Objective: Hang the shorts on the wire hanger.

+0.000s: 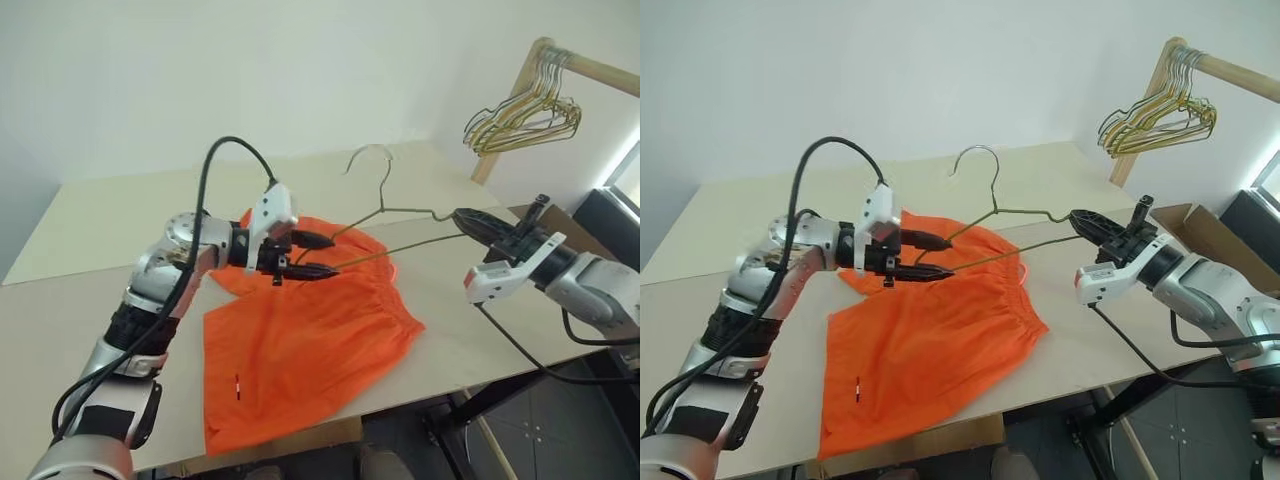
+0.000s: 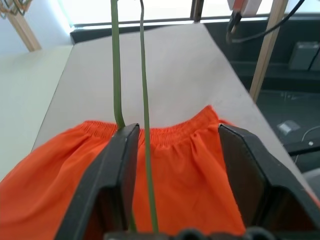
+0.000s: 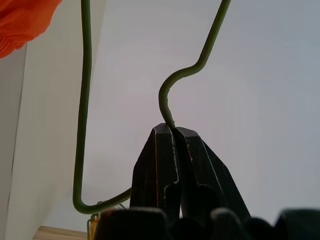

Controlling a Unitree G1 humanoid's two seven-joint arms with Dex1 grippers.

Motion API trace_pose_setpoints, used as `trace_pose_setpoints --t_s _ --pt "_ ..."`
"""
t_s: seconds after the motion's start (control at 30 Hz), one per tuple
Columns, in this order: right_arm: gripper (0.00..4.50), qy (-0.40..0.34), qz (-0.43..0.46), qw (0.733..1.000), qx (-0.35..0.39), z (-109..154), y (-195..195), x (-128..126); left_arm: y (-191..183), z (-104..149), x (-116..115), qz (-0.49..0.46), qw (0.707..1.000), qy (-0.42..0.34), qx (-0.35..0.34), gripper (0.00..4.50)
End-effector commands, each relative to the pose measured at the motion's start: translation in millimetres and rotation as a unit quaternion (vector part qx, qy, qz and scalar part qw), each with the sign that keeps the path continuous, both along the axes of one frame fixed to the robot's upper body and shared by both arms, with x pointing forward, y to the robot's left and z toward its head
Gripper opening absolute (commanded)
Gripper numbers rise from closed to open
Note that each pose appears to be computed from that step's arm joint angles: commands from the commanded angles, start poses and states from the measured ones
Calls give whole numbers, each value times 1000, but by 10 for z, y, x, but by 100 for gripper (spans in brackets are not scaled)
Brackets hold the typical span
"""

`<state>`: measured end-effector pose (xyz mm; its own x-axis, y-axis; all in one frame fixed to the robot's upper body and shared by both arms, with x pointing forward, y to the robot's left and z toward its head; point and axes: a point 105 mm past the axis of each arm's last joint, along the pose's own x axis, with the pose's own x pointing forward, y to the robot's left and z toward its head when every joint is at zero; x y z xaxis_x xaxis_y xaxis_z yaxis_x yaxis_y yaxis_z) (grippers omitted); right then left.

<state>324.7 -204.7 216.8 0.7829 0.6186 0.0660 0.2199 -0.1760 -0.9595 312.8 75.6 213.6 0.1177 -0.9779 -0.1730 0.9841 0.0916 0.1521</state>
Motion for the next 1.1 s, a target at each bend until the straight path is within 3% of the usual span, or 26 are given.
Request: trace_pose_setpoints --t_s 0.03,0.07,0.2,0.43,0.7,0.83,1.1 --pt "0 -34 2 999 17 206 1 -23 135 215 -58 -9 999 -10 -47 406" --pt "0 -32 1 999 16 196 -1 -24 170 248 -47 -5 998 -11 -58 442" --pt "0 -31 0 999 17 189 1 -25 203 303 17 19 997 -12 -69 447" --pt "0 -42 5 999 21 272 39 -11 117 -191 309 101 991 -27 85 447" --pt "0 -46 7 999 20 308 56 -10 -3 -266 293 74 992 -16 103 447" --pt "0 -45 8 999 20 305 60 -12 12 -287 289 74 991 -16 113 363" --pt "0 -50 2 999 21 347 34 11 78 -373 250 66 989 -4 135 107"
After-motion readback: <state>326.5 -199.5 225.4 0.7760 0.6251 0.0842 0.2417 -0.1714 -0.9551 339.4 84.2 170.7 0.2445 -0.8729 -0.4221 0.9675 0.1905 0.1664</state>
